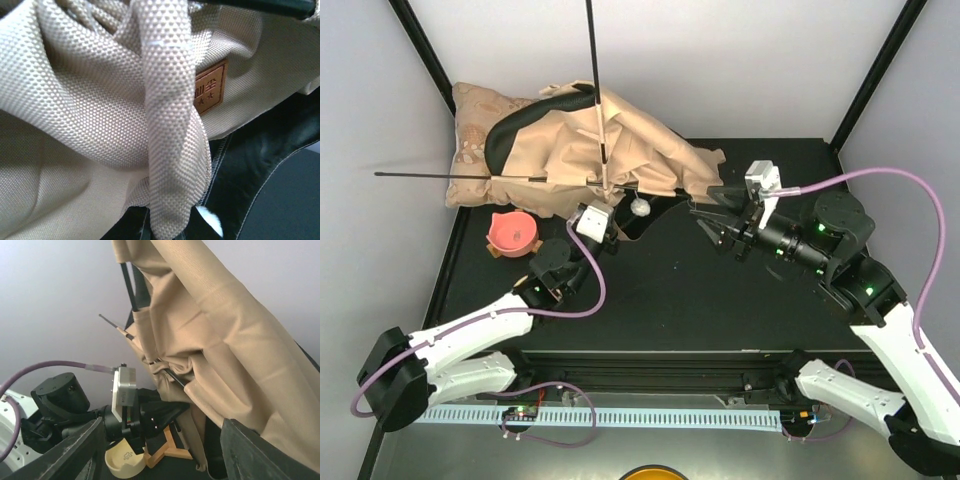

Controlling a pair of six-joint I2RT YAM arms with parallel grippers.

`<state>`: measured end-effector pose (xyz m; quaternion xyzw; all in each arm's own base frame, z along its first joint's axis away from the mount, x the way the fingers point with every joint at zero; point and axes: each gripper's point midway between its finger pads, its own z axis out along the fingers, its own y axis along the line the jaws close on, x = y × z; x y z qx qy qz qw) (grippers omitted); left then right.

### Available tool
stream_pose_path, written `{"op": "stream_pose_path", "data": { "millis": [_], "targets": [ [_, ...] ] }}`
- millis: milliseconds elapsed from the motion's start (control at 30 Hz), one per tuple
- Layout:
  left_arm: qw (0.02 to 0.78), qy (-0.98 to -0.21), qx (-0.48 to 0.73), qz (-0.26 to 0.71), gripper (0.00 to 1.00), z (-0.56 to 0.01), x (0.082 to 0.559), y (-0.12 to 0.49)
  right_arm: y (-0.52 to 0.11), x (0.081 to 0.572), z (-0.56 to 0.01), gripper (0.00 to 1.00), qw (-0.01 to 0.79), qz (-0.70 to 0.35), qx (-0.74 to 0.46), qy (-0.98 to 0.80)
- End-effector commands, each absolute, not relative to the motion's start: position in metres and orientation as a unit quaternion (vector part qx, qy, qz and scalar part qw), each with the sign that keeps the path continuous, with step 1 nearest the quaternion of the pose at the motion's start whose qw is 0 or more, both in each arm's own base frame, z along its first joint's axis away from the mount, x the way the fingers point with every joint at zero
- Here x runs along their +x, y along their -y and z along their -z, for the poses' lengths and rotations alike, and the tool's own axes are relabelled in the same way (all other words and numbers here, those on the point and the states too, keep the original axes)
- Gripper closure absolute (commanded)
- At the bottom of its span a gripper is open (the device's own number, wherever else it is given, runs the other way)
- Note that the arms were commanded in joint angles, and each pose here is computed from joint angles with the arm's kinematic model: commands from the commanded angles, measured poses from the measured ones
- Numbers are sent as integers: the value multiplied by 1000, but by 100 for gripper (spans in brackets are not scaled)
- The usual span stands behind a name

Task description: Set up the pet tent

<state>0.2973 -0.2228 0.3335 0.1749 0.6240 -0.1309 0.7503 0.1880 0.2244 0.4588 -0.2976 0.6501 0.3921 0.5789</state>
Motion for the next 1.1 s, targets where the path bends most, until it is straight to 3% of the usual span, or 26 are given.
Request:
{"op": "stream_pose_path", "data": {
  "millis": [0,67,133,167,367,567,700,867,1067],
  "targets": [
    [774,-595,136,168,98,-346,289,218,-234,181,-456,32,554,-403,-333,-647],
    [769,-601,139,168,98,-338,288,218,-234,179,-458,26,551,-412,-329,-647],
    [764,-606,144,169,98,-332,286,218,-232,184,-458,5,548,-411,-310,-659],
    [762,-608,146,172,98,-330,285,218,-231,188,-457,1,545,-405,-304,-669],
    [751,-616,155,183,98,-321,277,218,-220,209,-450,0,528,-375,-238,-724],
    [748,-617,150,194,98,-317,272,215,-223,200,-460,0,509,-466,-169,-704],
    [744,-619,155,200,98,-316,270,217,-235,188,-460,0,497,-483,-221,-686],
    [739,-621,158,207,99,-313,265,216,-236,201,-442,0,478,-414,-250,-733],
    [735,-625,158,210,98,-308,263,215,-223,194,-445,0,537,-406,-256,-693]
  ]
}}
